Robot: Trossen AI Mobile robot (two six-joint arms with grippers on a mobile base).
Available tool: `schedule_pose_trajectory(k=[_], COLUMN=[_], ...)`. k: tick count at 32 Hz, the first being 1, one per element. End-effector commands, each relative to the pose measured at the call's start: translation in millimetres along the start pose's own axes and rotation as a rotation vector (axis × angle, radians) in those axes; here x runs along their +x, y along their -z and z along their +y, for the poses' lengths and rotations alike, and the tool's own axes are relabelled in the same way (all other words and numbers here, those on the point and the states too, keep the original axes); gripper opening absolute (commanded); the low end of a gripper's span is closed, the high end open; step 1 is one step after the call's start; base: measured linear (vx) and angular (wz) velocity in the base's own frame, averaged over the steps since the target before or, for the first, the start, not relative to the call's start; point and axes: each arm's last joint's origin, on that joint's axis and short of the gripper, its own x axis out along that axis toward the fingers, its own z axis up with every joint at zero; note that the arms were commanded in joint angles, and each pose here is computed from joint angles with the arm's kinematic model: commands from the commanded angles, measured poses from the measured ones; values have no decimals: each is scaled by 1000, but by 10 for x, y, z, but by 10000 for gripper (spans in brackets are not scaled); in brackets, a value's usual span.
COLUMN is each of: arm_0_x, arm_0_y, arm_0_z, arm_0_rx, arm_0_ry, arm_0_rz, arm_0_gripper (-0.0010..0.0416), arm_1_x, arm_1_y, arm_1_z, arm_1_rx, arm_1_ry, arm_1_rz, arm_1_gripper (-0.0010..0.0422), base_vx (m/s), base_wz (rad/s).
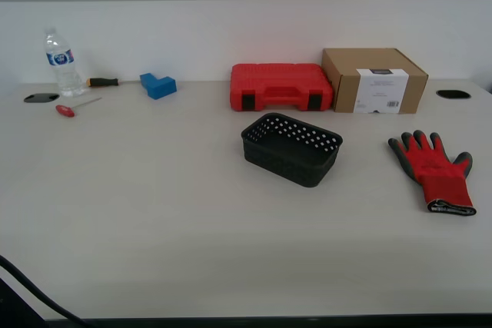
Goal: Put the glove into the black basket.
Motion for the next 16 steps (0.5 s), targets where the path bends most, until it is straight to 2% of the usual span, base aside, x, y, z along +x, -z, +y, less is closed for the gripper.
schedule_pose_trajectory(k=[1, 16], arm_0_x=[1, 1], arm_0_y=[-5, -5], arm_0_z=[1, 1], arm_0_rx=[0, 0], arm_0_ry=[0, 0], arm_0_rz=[-3, -3], arm_0_gripper=[1, 1], arm_1_x=[0, 0], arm_1_y=[-5, -5], arm_1_z=[0, 1], arm_1_rx=[0, 0], arm_1_ry=[-1, -2], arm_1_rz=[-4, -4], arm_1_gripper=[0, 0], base_vx=[0, 0], base_wz=[0, 0])
